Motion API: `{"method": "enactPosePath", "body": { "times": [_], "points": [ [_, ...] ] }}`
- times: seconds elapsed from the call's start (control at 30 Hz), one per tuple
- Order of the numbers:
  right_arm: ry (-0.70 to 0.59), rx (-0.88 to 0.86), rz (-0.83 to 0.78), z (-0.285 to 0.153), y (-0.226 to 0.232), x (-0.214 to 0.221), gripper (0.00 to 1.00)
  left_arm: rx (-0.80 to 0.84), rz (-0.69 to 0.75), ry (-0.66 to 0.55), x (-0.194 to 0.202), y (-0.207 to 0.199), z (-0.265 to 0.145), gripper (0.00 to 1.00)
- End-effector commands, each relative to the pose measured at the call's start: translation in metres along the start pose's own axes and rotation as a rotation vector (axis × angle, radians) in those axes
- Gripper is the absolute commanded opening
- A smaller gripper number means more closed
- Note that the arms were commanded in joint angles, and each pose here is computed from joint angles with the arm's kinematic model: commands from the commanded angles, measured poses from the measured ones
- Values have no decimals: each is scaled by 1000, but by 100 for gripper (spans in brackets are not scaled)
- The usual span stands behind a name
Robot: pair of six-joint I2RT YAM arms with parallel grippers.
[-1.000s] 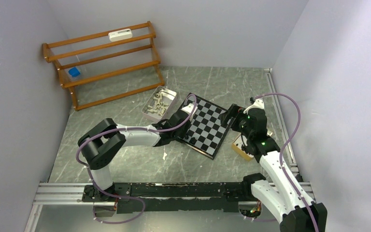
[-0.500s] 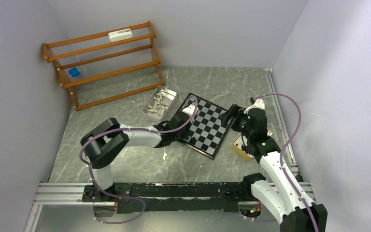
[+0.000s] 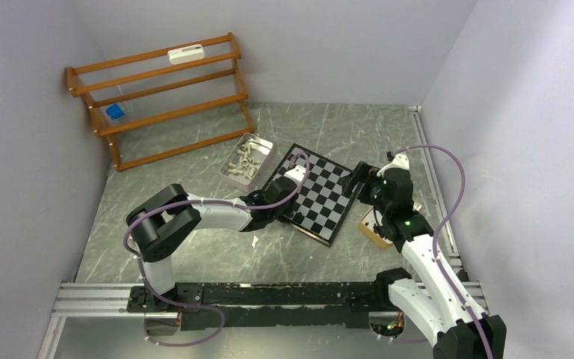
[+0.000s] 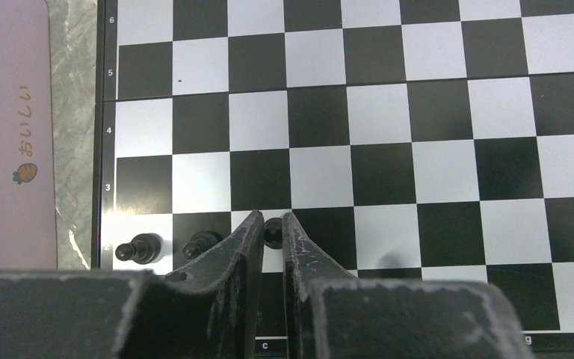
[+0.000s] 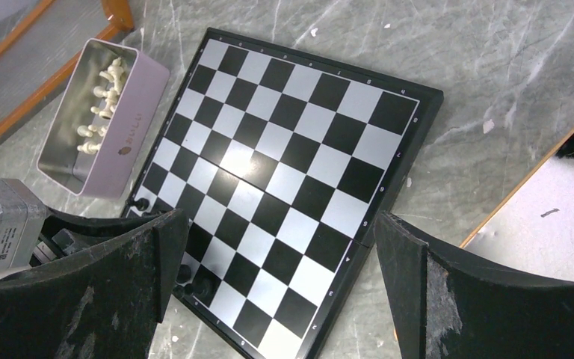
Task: Set up the chess pieces on the board
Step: Place the chess piece on the chessboard.
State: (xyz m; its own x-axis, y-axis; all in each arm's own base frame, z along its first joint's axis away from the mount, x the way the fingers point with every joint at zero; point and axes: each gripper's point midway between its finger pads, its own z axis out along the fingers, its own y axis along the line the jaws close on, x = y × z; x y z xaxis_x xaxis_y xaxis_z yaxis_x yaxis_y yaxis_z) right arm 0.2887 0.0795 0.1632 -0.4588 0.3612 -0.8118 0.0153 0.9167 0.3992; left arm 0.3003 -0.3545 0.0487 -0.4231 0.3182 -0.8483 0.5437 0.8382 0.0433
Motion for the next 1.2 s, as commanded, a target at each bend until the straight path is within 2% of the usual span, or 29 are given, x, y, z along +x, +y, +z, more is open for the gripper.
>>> {"method": "enactPosePath", "body": {
  "times": [0.0, 0.43, 1.17],
  "points": [
    [-16, 6, -2, 0, -2, -3, 100, -26, 31, 13, 7, 2, -4, 20],
    [-14, 0, 0, -2, -1, -3, 100, -60, 36, 10, 6, 6, -6, 17],
    [-16, -3, -1, -2, -2, -2, 100, -68, 31, 22, 12, 8, -5, 23]
  ]
}}
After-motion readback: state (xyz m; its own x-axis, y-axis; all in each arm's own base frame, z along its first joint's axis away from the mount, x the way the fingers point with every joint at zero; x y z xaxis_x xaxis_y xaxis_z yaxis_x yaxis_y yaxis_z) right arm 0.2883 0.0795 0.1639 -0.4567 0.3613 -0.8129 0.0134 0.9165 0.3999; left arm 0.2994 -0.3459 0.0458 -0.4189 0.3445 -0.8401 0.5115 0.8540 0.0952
